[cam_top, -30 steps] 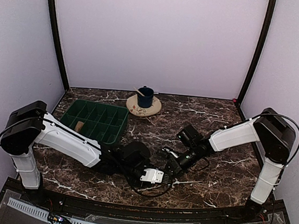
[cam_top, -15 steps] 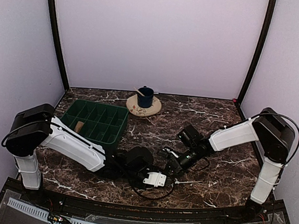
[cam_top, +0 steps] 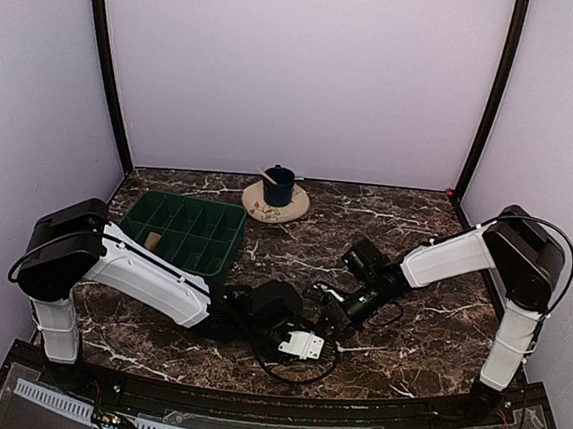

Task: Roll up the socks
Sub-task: Roll the sock at the center of the board, then pick up the sock from the center of the board.

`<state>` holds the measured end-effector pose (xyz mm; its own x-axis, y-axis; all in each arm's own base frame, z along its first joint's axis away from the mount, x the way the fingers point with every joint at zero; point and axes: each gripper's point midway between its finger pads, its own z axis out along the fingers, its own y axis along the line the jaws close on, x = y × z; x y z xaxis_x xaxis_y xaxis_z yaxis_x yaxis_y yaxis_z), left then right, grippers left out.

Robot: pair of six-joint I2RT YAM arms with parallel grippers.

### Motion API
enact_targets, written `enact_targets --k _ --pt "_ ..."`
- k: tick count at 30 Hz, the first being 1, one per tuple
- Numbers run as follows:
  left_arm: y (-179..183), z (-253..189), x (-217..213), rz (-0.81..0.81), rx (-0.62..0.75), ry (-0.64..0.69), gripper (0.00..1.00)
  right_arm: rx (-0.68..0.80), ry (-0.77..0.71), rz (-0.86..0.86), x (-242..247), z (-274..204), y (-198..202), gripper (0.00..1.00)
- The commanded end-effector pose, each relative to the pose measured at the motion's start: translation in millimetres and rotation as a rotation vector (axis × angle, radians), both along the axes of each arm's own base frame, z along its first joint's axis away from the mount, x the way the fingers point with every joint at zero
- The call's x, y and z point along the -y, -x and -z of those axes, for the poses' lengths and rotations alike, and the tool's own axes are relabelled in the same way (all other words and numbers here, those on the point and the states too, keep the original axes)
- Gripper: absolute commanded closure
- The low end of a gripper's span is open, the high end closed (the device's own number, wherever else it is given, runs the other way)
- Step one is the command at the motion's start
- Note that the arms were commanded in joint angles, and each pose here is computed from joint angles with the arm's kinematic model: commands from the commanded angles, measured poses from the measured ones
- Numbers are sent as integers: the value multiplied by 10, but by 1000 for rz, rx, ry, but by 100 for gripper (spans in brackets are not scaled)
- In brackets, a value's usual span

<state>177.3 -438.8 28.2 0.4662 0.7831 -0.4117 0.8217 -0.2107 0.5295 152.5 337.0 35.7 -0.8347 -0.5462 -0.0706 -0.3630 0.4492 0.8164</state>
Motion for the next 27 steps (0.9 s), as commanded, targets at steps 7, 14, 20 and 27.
enact_targets --k 7,14,20,27 --pt "181 384 -173 21 -141 -160 100 -4 31 -14 48 51 73 72" --pt "359 493 -268 14 -289 -255 100 54 62 38 180 31 -16 67" --pt "536 526 -334 -4 -439 -353 100 133 100 102 307 19 -128 66" --pt "669 449 -339 -15 -568 -377 100 210 90 167 357 -114 -244 64"
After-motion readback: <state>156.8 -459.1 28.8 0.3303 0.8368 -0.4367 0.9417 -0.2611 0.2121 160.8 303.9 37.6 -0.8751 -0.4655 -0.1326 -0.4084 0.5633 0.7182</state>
